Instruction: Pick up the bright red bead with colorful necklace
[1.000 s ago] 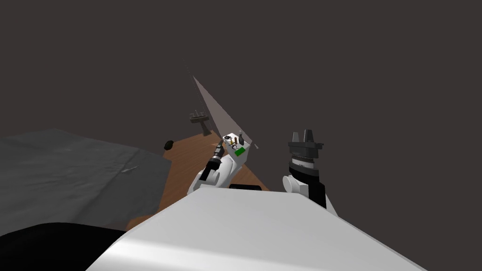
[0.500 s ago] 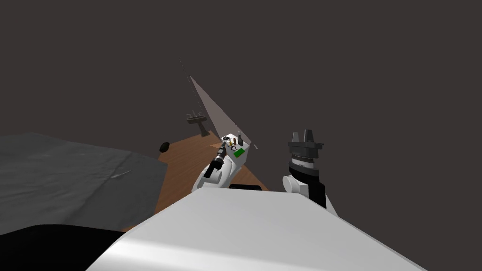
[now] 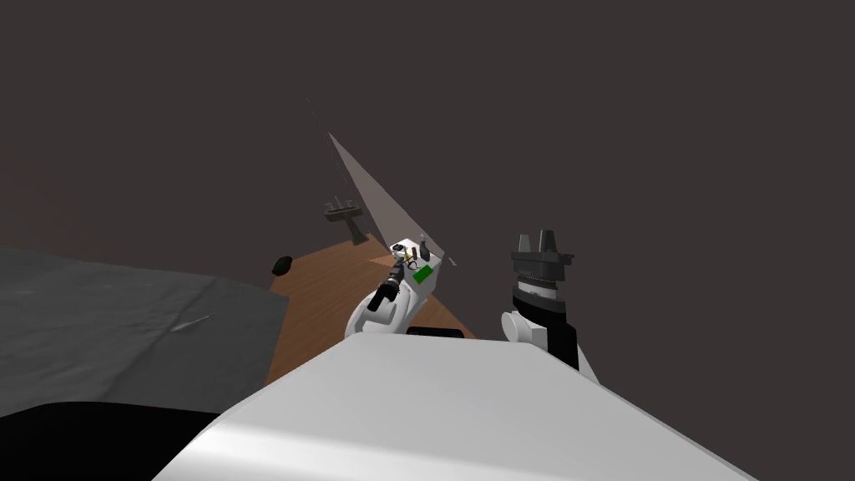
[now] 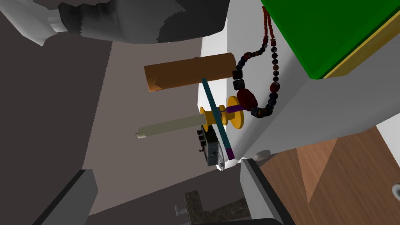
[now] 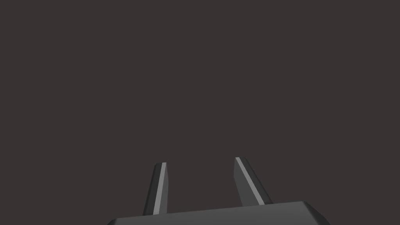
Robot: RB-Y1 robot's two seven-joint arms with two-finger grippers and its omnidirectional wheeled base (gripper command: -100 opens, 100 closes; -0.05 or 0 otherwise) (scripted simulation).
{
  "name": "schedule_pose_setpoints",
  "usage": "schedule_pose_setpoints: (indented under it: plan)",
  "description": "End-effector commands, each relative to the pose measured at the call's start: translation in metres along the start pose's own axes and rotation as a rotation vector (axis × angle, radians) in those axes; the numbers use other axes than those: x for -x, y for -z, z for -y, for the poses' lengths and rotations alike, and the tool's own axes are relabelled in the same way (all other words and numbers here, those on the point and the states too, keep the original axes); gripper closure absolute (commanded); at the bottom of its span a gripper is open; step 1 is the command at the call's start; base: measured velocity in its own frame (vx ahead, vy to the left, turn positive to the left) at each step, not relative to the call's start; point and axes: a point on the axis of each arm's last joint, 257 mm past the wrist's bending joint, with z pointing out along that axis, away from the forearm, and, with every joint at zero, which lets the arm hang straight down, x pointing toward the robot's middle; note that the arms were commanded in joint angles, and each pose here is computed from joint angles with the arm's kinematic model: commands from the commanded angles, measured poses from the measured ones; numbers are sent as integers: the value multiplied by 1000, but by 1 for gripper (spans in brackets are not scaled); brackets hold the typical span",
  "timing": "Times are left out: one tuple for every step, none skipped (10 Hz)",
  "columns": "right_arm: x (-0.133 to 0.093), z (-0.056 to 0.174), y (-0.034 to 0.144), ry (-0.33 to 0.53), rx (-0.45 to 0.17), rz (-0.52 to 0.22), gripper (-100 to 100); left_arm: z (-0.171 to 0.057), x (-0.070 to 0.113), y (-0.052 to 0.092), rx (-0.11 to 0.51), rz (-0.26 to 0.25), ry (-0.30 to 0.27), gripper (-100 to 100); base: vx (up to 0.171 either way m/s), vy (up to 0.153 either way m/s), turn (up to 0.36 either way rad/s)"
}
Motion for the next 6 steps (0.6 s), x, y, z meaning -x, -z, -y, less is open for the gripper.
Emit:
schedule_pose_setpoints:
  plan:
    - [0, 0, 0, 0, 0, 0, 0, -20, -5, -5, 55, -8, -2, -100, 39, 18, -71]
    - [0, 0, 0, 0, 0, 0, 0, -30, -8, -7, 88, -12, -3, -100, 44, 16, -68]
    - [0, 0, 0, 0, 0, 0, 0, -40, -11, -9, 120, -17, -4, -100, 44, 15, -89]
    - [0, 0, 0, 0, 0, 0, 0, -49, -14, -10, 152, -21, -5, -100, 40, 16, -71]
    - [0, 0, 0, 0, 0, 0, 0, -59, -17, -11, 182, -25, -6, -100, 42, 15, -56]
    - [0, 0, 0, 0, 0, 0, 0, -67, -20, -11, 211, -29, -8, -100, 40, 12, -61]
